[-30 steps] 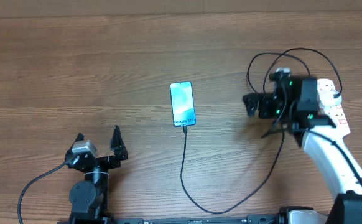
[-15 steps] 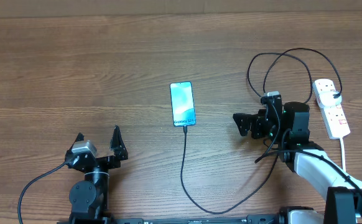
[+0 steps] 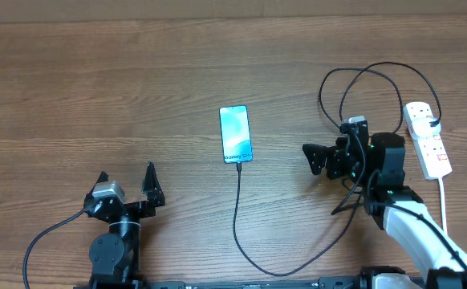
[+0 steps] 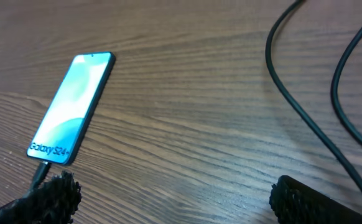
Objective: Plug charger to phone and switch on socket
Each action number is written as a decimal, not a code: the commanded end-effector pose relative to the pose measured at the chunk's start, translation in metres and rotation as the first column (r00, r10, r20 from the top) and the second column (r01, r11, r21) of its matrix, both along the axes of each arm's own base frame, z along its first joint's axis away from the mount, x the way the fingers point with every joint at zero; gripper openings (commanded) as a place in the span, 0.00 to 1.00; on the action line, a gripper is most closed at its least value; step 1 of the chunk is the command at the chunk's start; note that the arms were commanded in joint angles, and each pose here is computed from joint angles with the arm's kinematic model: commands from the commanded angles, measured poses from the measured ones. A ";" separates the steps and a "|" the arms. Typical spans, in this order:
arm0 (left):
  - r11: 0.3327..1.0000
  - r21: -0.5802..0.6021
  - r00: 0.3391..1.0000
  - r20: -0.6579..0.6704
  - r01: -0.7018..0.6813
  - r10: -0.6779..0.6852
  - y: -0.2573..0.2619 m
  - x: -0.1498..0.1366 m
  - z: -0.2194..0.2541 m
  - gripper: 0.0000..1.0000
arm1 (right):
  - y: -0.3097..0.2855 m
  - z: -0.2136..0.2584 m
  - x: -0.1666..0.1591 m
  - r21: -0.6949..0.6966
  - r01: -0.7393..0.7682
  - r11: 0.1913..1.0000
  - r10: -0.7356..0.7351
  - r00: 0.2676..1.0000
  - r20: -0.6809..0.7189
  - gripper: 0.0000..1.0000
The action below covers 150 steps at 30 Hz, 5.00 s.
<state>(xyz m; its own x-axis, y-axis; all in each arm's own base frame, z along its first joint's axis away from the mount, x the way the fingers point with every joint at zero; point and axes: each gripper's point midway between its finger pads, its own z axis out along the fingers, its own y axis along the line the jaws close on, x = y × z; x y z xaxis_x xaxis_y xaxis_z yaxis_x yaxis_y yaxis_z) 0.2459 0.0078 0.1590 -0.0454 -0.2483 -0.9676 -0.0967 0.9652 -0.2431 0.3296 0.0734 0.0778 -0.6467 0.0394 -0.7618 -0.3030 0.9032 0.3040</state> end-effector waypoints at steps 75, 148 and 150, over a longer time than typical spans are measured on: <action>1.000 0.017 1.000 0.005 0.005 -0.005 -0.001 0.000 0.001 0.99 | -0.010 0.047 -0.087 0.006 0.065 0.998 -0.062 0.900 0.433 1.00; 1.000 0.017 1.000 0.005 0.005 -0.005 -0.001 0.000 0.001 0.99 | -0.010 0.099 -0.095 0.023 0.063 0.998 -0.063 0.775 0.628 1.00; 1.000 0.017 1.000 0.005 0.005 -0.005 -0.001 0.000 0.001 1.00 | -0.010 0.099 -0.095 0.023 0.063 0.998 -0.063 0.775 0.628 1.00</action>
<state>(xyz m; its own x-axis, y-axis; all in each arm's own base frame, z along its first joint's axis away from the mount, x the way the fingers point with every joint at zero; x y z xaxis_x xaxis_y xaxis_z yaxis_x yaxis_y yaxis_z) 0.2459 0.0078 0.1590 -0.0454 -0.2483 -0.9676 -0.0967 0.9652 -0.2431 0.2339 0.0646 0.1799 -0.0173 0.0611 -0.9980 -0.3756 0.9246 0.0631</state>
